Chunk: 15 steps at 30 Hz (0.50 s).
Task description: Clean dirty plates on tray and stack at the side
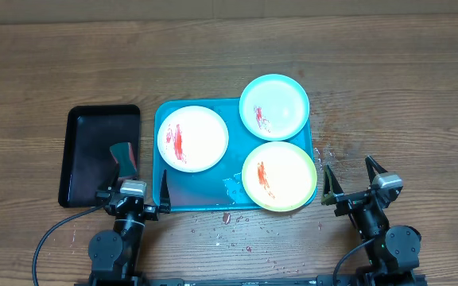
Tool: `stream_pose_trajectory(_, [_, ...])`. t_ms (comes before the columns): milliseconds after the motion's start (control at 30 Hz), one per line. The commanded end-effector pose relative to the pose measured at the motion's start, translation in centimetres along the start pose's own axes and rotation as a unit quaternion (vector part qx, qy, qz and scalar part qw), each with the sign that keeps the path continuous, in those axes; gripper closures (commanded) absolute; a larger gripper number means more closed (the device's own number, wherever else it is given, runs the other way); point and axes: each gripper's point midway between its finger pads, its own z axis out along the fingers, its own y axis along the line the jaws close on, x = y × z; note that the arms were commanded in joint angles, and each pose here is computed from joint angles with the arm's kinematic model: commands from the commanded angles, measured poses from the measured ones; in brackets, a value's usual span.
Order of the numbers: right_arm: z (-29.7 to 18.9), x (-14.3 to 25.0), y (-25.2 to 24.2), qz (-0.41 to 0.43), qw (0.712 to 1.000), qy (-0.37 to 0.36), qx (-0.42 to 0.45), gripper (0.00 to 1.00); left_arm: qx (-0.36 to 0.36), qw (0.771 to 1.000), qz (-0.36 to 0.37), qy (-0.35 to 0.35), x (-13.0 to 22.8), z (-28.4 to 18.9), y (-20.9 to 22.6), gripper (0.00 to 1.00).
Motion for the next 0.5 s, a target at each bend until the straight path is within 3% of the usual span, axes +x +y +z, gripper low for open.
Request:
stream_pose_trajectory(0, [0.01,0.23,0.29,-0.008,1.000,-0.001,-0.008,0.00,-0.007,1.000,0.000,-0.001,0.14,0.01,0.22,0.00])
stream_pose_trajectory(467, [0.01,0.19,0.29,-0.008,1.000,-0.001,-0.008,0.00,0.014,1.000,0.001,-0.006,-0.08,0.01,-0.47,0.00])
